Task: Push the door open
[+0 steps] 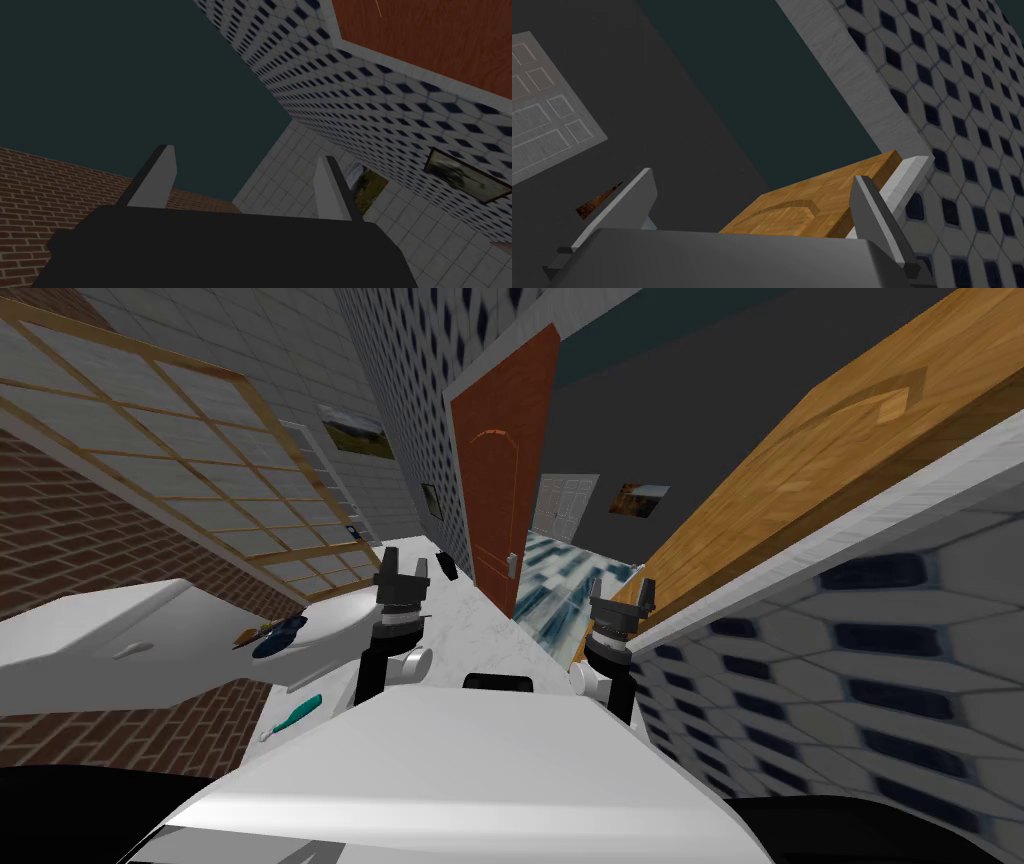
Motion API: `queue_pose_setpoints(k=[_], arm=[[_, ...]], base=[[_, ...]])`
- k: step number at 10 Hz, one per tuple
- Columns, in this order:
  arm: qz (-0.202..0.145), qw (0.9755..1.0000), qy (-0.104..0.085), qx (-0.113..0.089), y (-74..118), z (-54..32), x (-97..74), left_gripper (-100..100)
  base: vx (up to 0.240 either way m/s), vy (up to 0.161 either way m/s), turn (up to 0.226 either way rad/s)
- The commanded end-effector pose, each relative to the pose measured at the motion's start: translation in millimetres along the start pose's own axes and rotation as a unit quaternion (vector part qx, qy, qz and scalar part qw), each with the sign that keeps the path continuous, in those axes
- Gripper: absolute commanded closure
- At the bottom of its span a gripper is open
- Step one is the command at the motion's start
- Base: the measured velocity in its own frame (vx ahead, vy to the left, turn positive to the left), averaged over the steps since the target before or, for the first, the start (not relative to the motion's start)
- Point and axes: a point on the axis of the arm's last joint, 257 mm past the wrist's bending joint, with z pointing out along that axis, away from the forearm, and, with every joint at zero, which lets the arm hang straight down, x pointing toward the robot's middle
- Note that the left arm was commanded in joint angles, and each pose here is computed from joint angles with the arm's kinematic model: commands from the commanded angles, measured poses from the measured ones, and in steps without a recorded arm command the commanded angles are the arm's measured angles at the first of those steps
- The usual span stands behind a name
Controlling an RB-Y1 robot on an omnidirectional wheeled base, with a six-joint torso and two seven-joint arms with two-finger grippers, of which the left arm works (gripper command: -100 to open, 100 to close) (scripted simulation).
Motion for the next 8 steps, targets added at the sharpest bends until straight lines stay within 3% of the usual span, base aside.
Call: queue_pose_setpoints(k=[1,6,8], arm=[[-0.005,0.9999,0.006,-0.013,13.9,-1.3,4.6,-100],[-0.02,0.9981,0.024,-0.054,57.1,-7.1,20.0,-100],[-0.029,0.9955,0.037,-0.082,86.4,-12.8,31.4,-100]], base=[[0.057,0.028,-0.092],[0.125,0.052,-0.086],[0.132,0.069,-0.139]])
